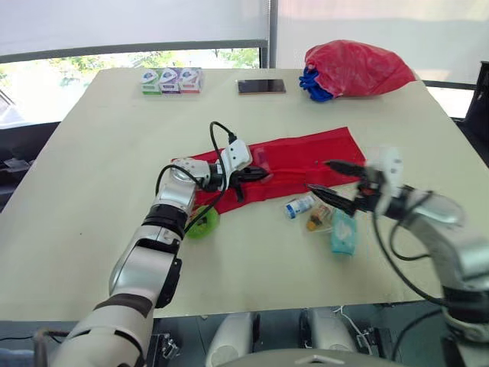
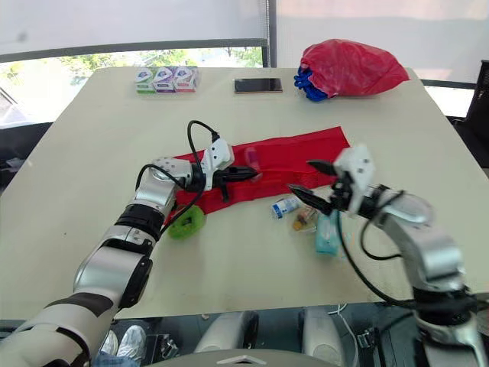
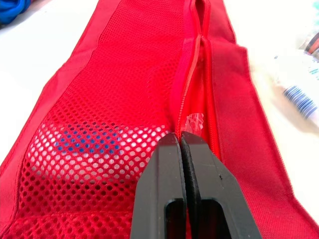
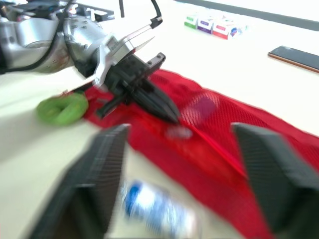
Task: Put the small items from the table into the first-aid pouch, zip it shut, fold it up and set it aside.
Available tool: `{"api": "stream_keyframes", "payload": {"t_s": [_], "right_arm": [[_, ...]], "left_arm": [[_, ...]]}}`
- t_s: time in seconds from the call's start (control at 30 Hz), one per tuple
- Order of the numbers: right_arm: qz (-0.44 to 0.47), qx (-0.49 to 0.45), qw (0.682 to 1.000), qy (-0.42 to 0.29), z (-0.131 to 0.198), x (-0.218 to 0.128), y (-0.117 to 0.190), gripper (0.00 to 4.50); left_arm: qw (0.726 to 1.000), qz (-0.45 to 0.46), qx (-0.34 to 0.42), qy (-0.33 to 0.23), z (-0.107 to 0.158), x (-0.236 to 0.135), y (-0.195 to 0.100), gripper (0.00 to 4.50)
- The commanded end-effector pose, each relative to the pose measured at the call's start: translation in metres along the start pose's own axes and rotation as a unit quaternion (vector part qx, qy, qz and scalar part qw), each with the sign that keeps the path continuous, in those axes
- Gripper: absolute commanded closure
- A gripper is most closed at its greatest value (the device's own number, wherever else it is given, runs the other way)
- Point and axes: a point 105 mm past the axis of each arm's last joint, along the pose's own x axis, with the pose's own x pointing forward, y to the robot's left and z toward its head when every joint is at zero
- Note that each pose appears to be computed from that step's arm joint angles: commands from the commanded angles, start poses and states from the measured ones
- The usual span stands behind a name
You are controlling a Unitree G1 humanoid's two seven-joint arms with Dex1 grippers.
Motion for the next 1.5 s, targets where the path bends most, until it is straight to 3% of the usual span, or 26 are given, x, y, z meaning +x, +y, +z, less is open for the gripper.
{"api": "stream_keyframes", "payload": {"t_s": [0.03,0.3,0.47,0.63,0.8,1.0,1.17,1.27,1.5], "right_arm": [[0.024,-0.038,0.999,0.026,0.02,-0.042,0.006,0.03],[0.048,-0.066,0.994,0.074,0.045,-0.111,0.0,0.03],[0.051,-0.1,0.987,0.115,0.057,-0.129,-0.01,0.03],[0.067,-0.095,0.986,0.123,0.055,-0.126,-0.012,0.03],[0.049,-0.109,0.975,0.189,0.024,-0.101,-0.02,0.03],[0.065,-0.135,0.971,0.187,0.013,-0.053,-0.025,0.03],[0.116,-0.153,0.963,0.189,0.006,-0.007,-0.023,0.03],[0.188,-0.128,0.951,0.21,-0.004,0.024,-0.007,0.03],[0.208,-0.167,0.929,0.257,-0.021,0.072,-0.008,0.03]], "left_arm": [[1.0,0.0,0.016,-0.012,0.008,-0.003,0.005,4.5],[0.999,-0.012,0.027,-0.015,0.009,0.0,0.004,4.5],[0.999,-0.014,0.029,-0.016,0.01,0.002,0.004,4.5],[0.999,-0.016,0.03,-0.016,0.01,0.002,0.004,4.5],[0.999,-0.015,0.033,-0.018,0.011,0.003,0.004,4.5],[0.999,-0.012,0.042,-0.022,0.014,0.004,0.005,4.5],[0.999,-0.013,0.046,-0.022,0.016,0.008,0.005,4.5],[0.998,-0.015,0.051,-0.024,0.019,0.011,0.005,4.5],[0.998,-0.015,0.053,-0.025,0.019,0.015,0.003,4.5]]}}
